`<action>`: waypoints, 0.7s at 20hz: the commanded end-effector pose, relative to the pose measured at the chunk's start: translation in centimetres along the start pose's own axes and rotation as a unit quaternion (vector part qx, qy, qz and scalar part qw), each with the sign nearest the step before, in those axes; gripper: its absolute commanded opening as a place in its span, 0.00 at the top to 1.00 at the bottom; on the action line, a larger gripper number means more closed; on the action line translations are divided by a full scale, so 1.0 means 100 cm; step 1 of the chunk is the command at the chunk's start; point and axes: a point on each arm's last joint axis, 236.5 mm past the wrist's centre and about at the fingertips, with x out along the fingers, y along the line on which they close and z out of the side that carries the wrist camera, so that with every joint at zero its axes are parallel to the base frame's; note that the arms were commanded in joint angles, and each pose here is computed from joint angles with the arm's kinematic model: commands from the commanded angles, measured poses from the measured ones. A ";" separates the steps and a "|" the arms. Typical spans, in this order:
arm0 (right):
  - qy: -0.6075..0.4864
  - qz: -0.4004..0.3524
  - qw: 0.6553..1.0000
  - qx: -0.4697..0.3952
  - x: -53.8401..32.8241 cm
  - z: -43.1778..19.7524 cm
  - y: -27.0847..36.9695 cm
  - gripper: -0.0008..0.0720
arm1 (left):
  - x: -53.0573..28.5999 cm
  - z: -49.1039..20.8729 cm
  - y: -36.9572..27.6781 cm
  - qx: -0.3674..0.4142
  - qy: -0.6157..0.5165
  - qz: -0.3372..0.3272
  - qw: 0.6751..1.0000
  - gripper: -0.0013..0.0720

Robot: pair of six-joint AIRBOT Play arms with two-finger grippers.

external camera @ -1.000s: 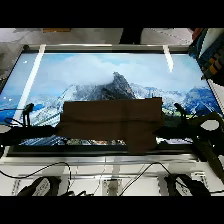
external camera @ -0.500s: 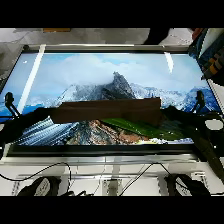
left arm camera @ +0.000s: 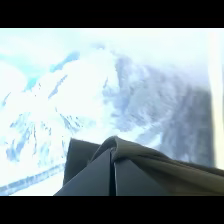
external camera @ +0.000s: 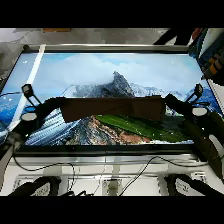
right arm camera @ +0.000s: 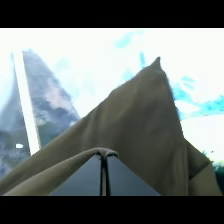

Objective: Fold the clothes and pants, and hang the long-sleeved shirts on hangers.

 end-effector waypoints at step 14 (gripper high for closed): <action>0.067 -0.030 0.996 -0.058 0.038 -0.011 -0.026 0.04 | 0.031 0.023 -0.022 0.072 0.016 -0.038 0.997 0.00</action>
